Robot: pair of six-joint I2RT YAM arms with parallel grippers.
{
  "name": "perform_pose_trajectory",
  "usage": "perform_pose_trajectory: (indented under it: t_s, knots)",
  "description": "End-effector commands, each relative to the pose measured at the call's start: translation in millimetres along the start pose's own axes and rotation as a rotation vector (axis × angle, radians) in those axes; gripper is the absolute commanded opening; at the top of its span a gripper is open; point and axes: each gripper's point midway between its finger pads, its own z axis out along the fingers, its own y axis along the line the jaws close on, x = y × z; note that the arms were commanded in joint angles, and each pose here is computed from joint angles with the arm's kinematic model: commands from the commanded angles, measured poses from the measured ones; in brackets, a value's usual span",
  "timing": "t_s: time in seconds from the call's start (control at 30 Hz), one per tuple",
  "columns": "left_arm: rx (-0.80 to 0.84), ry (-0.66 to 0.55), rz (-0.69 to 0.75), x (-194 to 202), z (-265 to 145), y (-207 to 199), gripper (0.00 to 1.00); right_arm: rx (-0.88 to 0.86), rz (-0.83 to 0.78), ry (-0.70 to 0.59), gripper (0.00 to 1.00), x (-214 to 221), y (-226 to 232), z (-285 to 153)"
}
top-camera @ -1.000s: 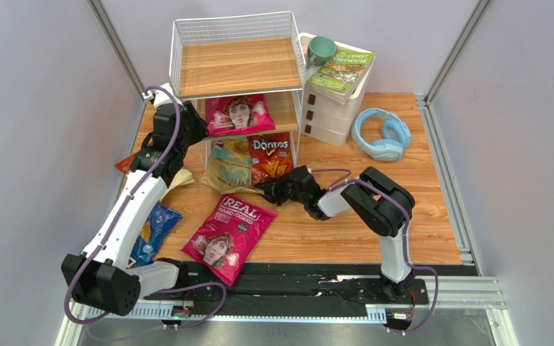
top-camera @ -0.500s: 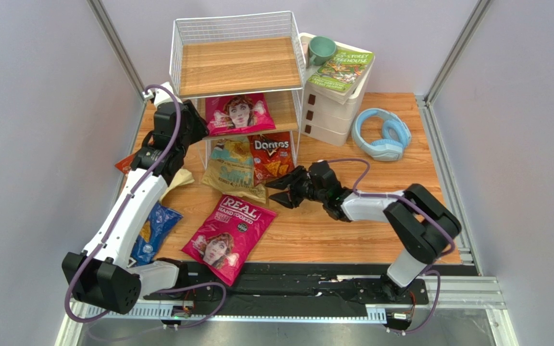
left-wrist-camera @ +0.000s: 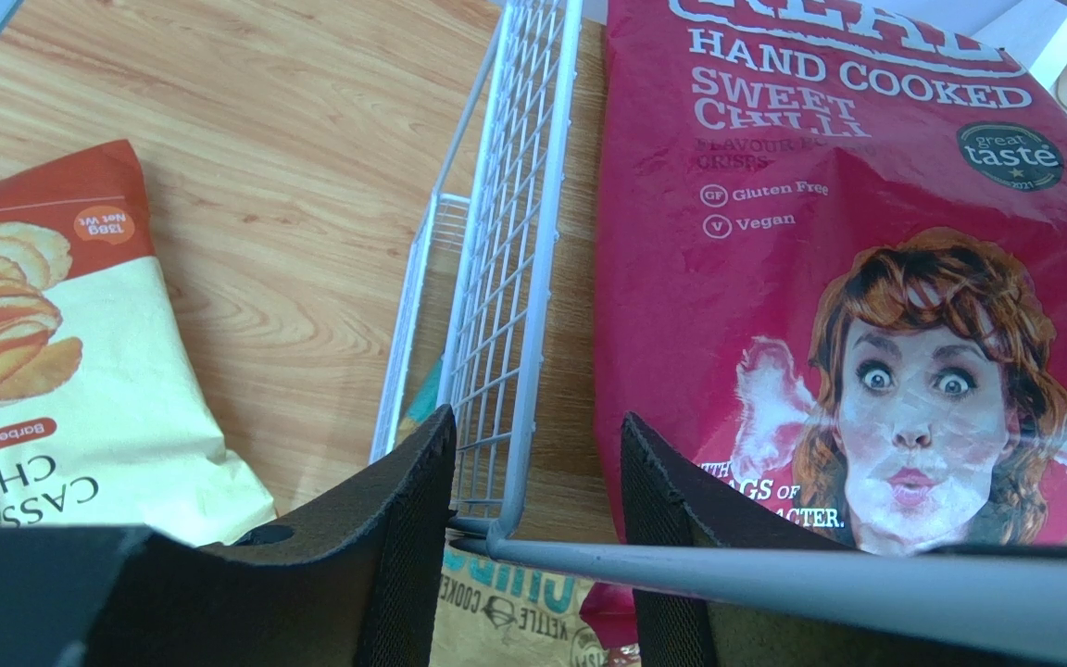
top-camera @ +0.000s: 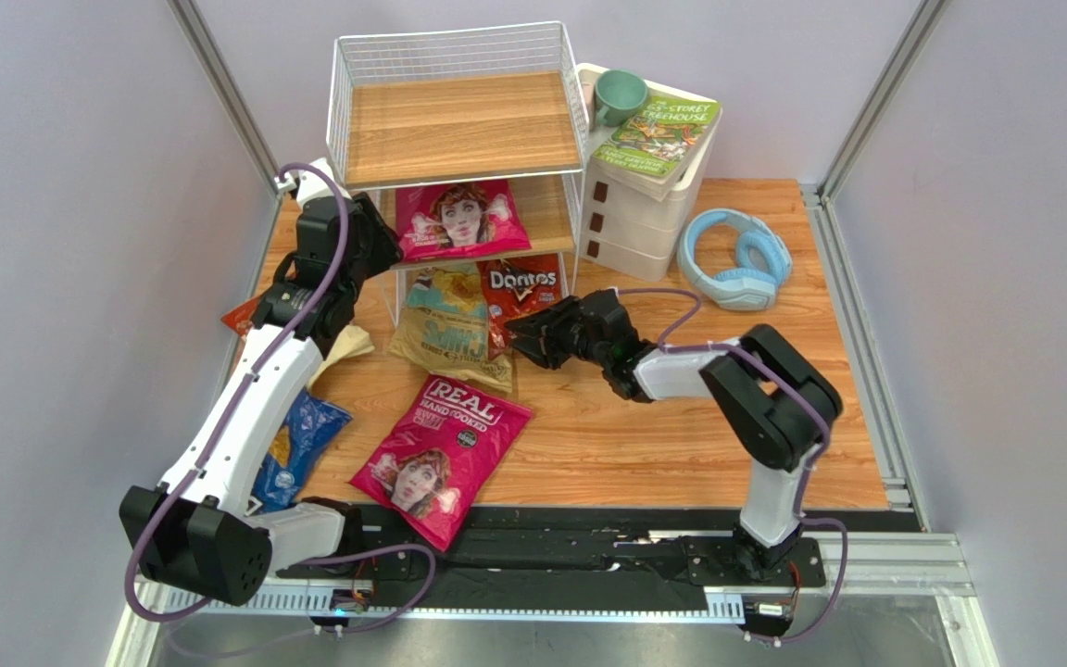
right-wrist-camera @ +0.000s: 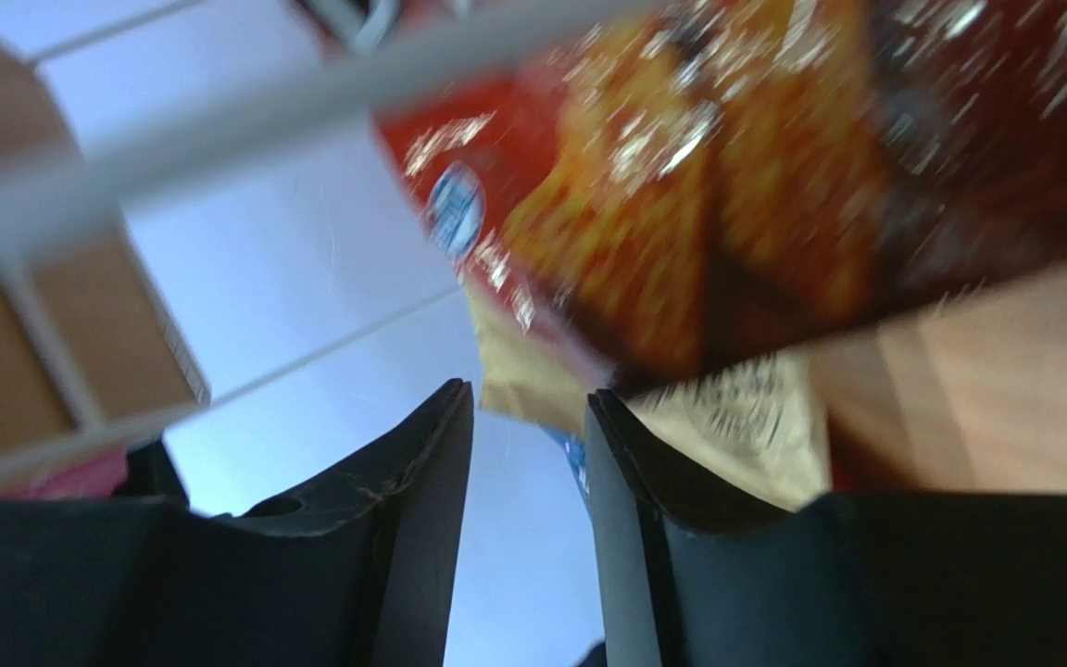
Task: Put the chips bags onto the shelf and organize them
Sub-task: Adjust the potato chip on the shelf, then adjust the shelf at the center of the board.
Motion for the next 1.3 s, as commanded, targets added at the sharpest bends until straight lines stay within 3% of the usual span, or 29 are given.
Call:
perform_pose_trajectory:
  t_s: [0.0, 0.33, 0.7, 0.8, 1.03, 1.27]
  knots:
    - [0.061, 0.1, -0.082, 20, -3, -17, 0.41, -0.108, 0.11, -0.048, 0.4, -17, 23, 28]
    - [0.058, 0.102, -0.065, 19, -3, -17, 0.41, -0.145, 0.157, -0.084, 0.4, -27, 19, 37]
    - [0.026, 0.1, -0.051, 13, -7, -13, 0.48, -0.313, 0.134, -0.008, 0.43, -9, 78, -43]
    - [-0.046, 0.039, -0.029, -2, -11, 3, 0.48, -0.162, 0.117, -0.012, 0.44, -4, 54, -52]
    - [-0.056, 0.033, 0.021, -20, 13, -2, 0.5, -0.12, 0.076, -0.001, 0.43, -6, 53, -88]
    - [-0.099, 0.01, 0.011, -31, 18, 7, 0.56, 0.024, 0.055, -0.069, 0.43, -28, 20, -117]
